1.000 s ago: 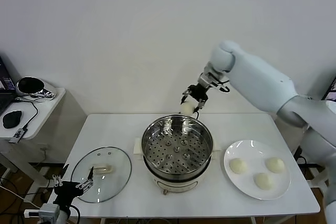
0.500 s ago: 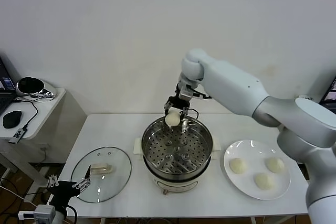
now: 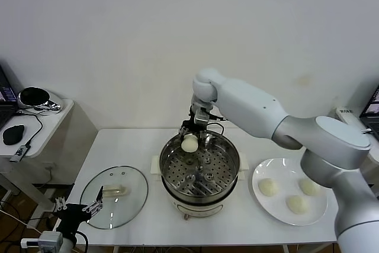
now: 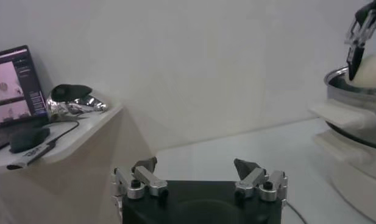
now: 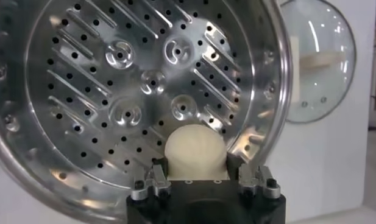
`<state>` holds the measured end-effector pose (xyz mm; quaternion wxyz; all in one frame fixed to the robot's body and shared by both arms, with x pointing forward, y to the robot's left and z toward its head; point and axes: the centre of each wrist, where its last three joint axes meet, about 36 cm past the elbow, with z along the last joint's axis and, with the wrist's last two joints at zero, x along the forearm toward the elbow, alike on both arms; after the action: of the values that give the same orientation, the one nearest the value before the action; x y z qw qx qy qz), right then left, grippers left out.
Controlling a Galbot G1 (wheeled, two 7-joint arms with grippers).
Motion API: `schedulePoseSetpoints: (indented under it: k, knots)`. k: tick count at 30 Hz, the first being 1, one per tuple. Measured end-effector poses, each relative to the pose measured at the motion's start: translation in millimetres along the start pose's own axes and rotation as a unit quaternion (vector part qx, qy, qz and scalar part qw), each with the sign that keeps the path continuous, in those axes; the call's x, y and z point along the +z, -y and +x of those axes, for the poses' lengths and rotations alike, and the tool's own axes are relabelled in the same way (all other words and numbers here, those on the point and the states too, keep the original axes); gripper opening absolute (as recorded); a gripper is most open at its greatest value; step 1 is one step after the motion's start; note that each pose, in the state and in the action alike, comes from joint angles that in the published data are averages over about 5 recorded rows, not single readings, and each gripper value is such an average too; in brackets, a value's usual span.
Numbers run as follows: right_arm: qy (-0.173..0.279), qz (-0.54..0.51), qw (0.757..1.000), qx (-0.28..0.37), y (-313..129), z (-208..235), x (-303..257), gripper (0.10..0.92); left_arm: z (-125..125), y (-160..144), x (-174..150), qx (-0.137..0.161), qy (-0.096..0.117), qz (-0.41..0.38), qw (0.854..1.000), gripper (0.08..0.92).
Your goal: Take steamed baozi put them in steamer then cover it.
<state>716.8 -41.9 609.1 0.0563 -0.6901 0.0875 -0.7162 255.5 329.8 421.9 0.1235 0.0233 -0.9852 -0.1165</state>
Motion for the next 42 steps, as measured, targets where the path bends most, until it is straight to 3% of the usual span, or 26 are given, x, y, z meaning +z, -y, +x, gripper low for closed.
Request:
schedulePoseSetpoints:
  k: [12,22,30,37,42]
  knots:
    - [-0.003,-0.009,1.000,-0.013,-4.4,-11.1,-1.5,0.598,-2.8,-0.9,2.0,0.000,-0.001,0.002,1.000,0.823]
    - [-0.017,-0.040,0.999,-0.013,-8.7,-6.7,-3.9,0.809,-3.0,-0.9,4.0,0.002,-0.003,0.003,1.000,0.823]
    - [-0.028,-0.076,0.997,0.016,-16.3,21.3,-12.7,0.823,-2.5,0.3,2.8,0.003,-0.002,0.004,1.000,0.823]
    - [-0.046,-0.176,0.982,0.053,-57.8,67.1,-26.6,0.823,-2.2,-0.5,1.8,0.010,-0.006,0.000,1.000,0.823]
    - [-0.052,-0.304,0.948,0.079,-118.1,94.7,-37.6,0.823,-0.4,-3.3,-0.7,0.015,-0.011,-0.004,1.000,0.823]
